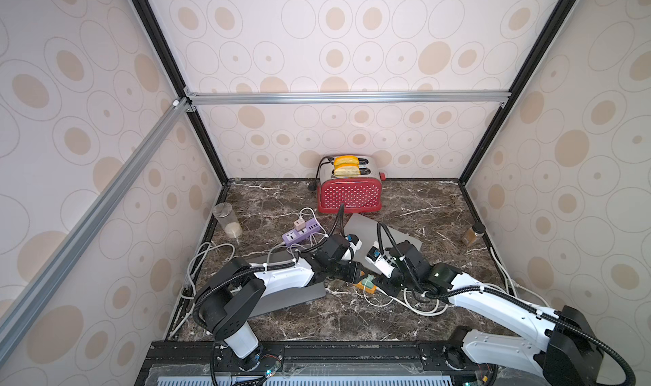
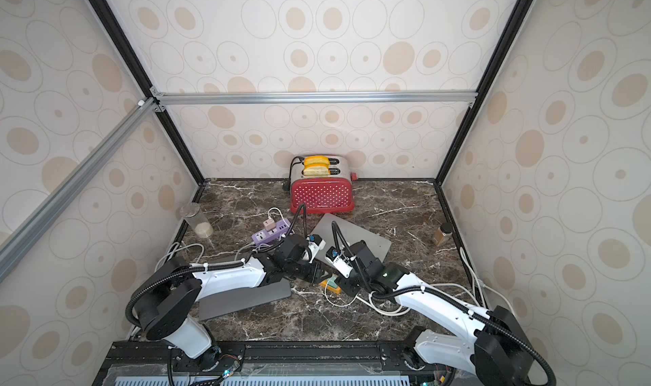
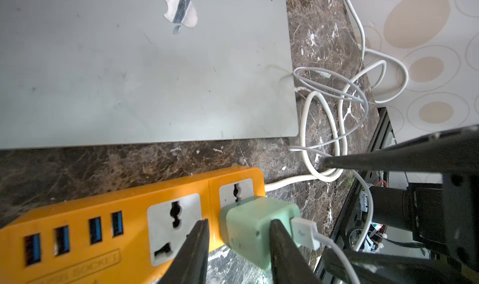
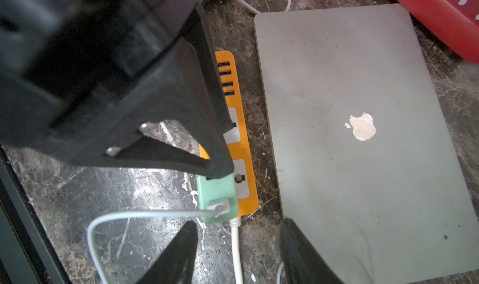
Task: Unplug the laptop charger
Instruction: Remove the charging cable from the plug.
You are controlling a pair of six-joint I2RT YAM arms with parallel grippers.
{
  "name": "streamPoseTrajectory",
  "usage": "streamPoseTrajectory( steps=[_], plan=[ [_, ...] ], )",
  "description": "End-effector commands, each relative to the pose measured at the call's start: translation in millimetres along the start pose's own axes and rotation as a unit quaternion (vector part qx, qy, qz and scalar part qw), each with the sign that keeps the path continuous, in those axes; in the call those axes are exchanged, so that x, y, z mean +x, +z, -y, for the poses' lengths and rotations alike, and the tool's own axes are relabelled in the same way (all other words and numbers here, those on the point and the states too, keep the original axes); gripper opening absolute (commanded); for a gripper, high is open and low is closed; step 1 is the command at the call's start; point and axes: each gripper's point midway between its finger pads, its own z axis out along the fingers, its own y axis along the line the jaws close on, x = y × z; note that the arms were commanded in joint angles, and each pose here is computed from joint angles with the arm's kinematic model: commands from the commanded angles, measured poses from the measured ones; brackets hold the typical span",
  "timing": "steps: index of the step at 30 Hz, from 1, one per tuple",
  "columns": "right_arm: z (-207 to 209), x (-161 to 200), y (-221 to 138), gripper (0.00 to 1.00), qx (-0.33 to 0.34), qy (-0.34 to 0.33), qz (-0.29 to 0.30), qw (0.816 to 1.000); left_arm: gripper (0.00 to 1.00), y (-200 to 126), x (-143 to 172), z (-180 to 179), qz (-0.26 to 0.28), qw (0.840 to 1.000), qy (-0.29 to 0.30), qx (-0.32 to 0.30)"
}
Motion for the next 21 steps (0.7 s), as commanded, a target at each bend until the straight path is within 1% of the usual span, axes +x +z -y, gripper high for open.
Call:
streamPoseTrajectory(
  steps=[1, 3, 6, 9, 13, 21],
  plan=[
    [-4.5, -1.1, -4.6, 0.55, -0.005, 0.001, 0.016, 1.000, 0.40, 7.4, 17.1, -8.6, -0.032, 0.999, -0.004, -0.031],
    [-5.0, -0.4, -4.5, 0.55, -0.005, 0.000, 0.017, 1.000, 0.40, 6.4, 19.5, -9.8, -0.034, 0.999, -0.004, -0.035],
    [-8.0, -2.8, -1.6, 0.50, -0.014, -0.001, 0.024, 1.000, 0.40, 5.3, 23.9, -13.0, -0.036, 0.999, -0.005, -0.041],
    [-11.2, -3.5, 4.9, 0.44, -0.026, 0.000, 0.017, 1.000, 0.40, 5.3, 26.5, -15.6, -0.037, 0.998, -0.008, -0.045],
    [-12.8, -1.8, 14.0, 0.42, -0.033, 0.000, 0.002, 0.999, 0.40, 5.9, 29.7, -16.4, -0.040, 0.998, -0.006, -0.047],
    [-12.2, -4.4, 16.2, 0.37, -0.030, 0.003, 0.010, 1.000, 0.40, 6.3, 31.2, -16.5, -0.041, 0.998, -0.005, -0.048]
  ],
)
